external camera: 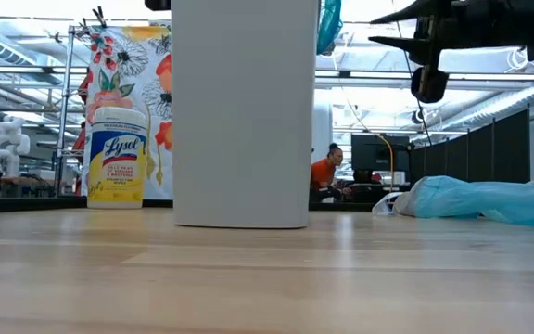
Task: Place trash/remove bag and relplace
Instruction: Close the blue trash bag
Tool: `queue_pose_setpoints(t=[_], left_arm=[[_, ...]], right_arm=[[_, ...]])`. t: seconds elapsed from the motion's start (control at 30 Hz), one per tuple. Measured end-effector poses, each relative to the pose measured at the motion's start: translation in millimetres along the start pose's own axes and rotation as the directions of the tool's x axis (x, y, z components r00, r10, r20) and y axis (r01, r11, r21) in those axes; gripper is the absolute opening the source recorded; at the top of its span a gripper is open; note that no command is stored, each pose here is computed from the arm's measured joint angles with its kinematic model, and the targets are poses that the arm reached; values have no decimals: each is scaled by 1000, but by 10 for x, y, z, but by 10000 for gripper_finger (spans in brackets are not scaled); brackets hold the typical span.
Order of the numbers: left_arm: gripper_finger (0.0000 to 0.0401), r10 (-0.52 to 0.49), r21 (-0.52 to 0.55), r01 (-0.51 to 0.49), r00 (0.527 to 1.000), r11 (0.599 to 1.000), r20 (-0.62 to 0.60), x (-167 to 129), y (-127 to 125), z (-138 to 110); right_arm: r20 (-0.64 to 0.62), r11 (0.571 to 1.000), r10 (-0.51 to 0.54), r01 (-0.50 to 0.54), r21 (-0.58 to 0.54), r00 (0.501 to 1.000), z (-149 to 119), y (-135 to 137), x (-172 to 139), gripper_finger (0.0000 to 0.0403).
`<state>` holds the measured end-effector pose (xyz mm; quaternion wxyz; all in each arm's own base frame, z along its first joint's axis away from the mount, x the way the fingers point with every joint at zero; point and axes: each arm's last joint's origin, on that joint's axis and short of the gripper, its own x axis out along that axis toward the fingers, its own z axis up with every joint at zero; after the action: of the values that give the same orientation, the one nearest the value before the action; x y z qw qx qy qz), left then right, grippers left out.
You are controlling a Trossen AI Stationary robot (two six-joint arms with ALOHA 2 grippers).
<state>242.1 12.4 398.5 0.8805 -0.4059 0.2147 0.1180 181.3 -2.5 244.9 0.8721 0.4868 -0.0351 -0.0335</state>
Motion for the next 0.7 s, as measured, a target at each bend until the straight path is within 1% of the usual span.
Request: queue_pose_setpoints(t=[0.13, 0.23, 0.37, 0.43, 0.5, 0.57, 0.63, 0.7], left_arm=[[0, 20, 18, -20, 1000, 1000, -18, 101, 15, -11], [0, 22, 26, -22, 1000, 999, -21, 120, 16, -13], [0, 23, 43, -22, 1000, 999, -20, 118, 17, -11], [0, 23, 44, -22, 1000, 999, -20, 119, 18, -11], [0, 24, 44, -23, 1000, 999, -21, 119, 18, -11], [0, 23, 44, -22, 1000, 999, -21, 118, 17, -12], [2, 23, 45, -22, 1000, 999, -21, 118, 17, -12], [6, 21, 51, -20, 999, 999, -24, 118, 17, -13]], right_arm=[[36, 998, 54, -55, 19, 998, 9, 27, 74, 139], [34, 999, 44, -45, 24, 998, 1, 27, 159, 172], [35, 999, 39, -40, 19, 999, 32, 100, 302, 199], [39, 999, 45, -45, -18, 998, 58, 155, 367, 204], [45, 997, 56, -54, -57, 997, 89, 214, 418, 202], [47, 995, 60, -56, -86, 997, 109, 251, 446, 185], [47, 993, 58, -53, -104, 997, 132, 291, 464, 149], [52, 990, 62, -55, -133, 997, 163, 340, 477, 89]])
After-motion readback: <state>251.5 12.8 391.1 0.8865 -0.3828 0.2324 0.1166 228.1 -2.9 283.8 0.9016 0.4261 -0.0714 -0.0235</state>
